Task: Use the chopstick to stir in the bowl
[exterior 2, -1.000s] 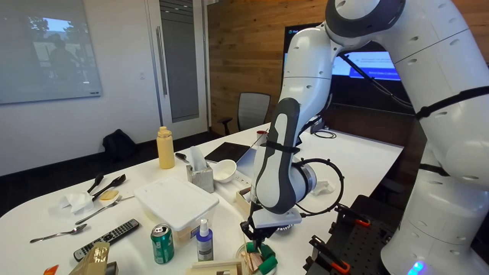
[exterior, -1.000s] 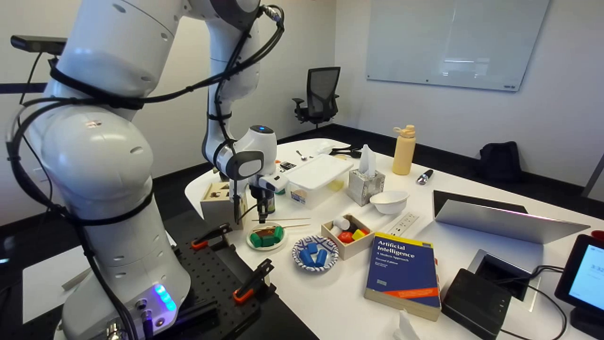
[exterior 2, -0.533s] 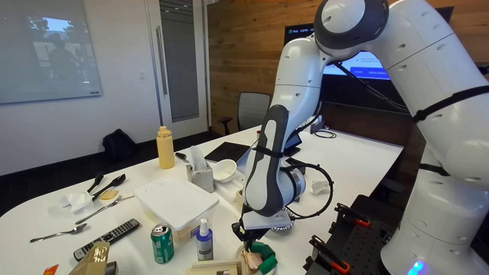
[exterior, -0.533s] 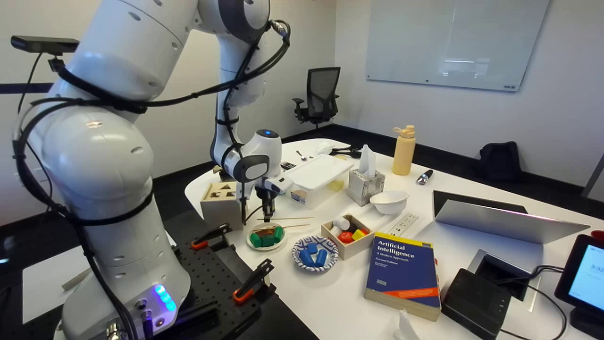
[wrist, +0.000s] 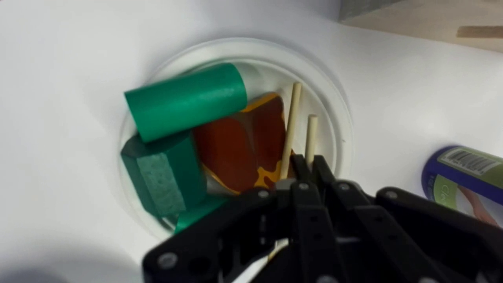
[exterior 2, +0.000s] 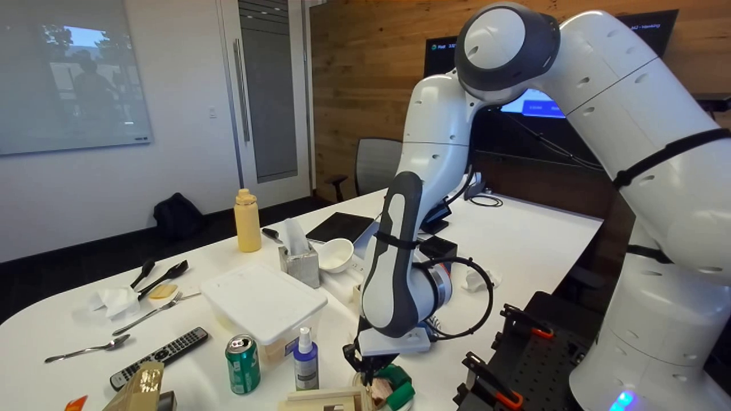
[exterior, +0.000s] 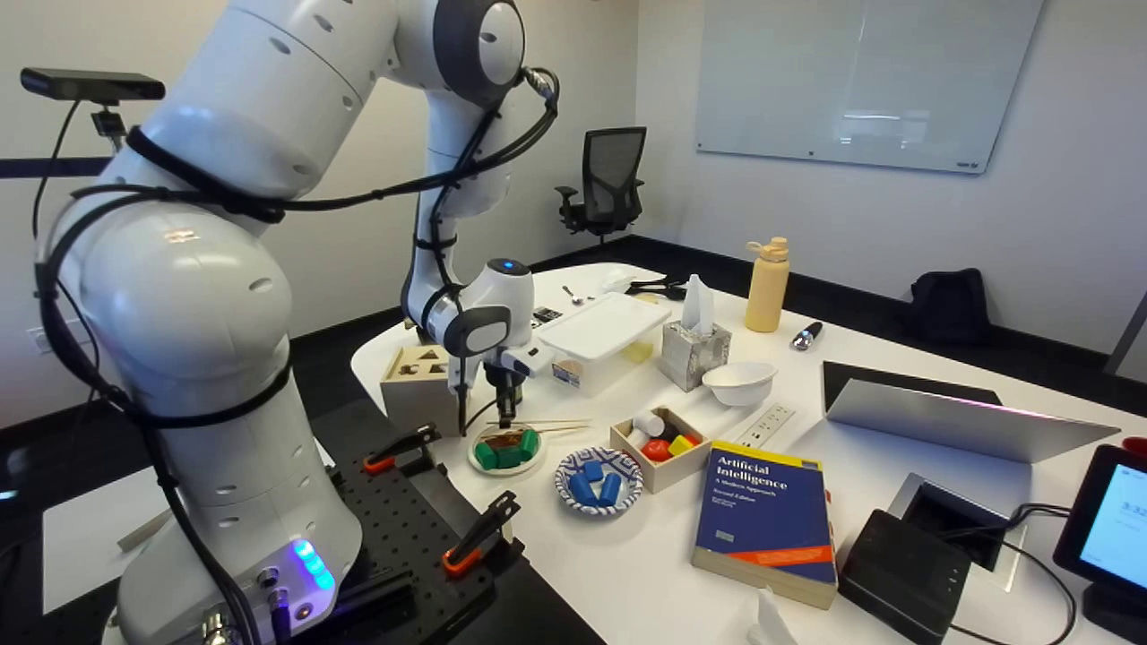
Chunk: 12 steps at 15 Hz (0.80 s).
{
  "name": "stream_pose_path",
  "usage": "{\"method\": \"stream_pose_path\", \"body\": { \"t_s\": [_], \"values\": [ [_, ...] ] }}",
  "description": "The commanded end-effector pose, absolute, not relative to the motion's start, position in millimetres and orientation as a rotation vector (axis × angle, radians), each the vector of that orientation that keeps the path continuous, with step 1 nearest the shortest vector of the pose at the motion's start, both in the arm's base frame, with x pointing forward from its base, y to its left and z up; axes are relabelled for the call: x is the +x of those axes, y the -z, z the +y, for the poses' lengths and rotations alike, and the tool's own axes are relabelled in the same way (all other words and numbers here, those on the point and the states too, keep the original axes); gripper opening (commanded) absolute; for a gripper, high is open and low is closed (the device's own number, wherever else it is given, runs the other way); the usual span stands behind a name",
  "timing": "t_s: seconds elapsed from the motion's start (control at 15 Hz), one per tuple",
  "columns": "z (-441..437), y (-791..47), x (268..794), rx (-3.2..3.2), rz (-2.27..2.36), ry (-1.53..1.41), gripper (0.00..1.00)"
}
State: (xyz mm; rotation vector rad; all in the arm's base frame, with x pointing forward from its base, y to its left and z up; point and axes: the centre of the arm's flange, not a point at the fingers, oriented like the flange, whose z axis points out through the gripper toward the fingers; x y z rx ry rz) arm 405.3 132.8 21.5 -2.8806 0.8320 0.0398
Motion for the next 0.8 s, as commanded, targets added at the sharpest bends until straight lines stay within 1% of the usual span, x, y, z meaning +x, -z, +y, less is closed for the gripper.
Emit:
{"method": "stream_pose_path", "body": {
  "t_s": [0.0, 0.13, 0.2, 0.27, 0.33, 0.67, 0.73],
  "values": [
    [142, -15, 406, -2.88, 0.822, -0.012, 0.01],
    [144, -13, 405, -2.881, 0.814, -0.011, 0.01],
    [145, -12, 405, -2.886, 0.813, -0.018, 0.31],
    [146, -12, 404, -2.884, 0.81, -0.021, 0.33],
    [146, -12, 403, -2.884, 0.815, -0.023, 0.39],
    [144, -21, 402, -2.894, 0.817, -0.012, 0.76],
    [143, -24, 404, -2.895, 0.812, 0.0, 0.84]
  ]
}}
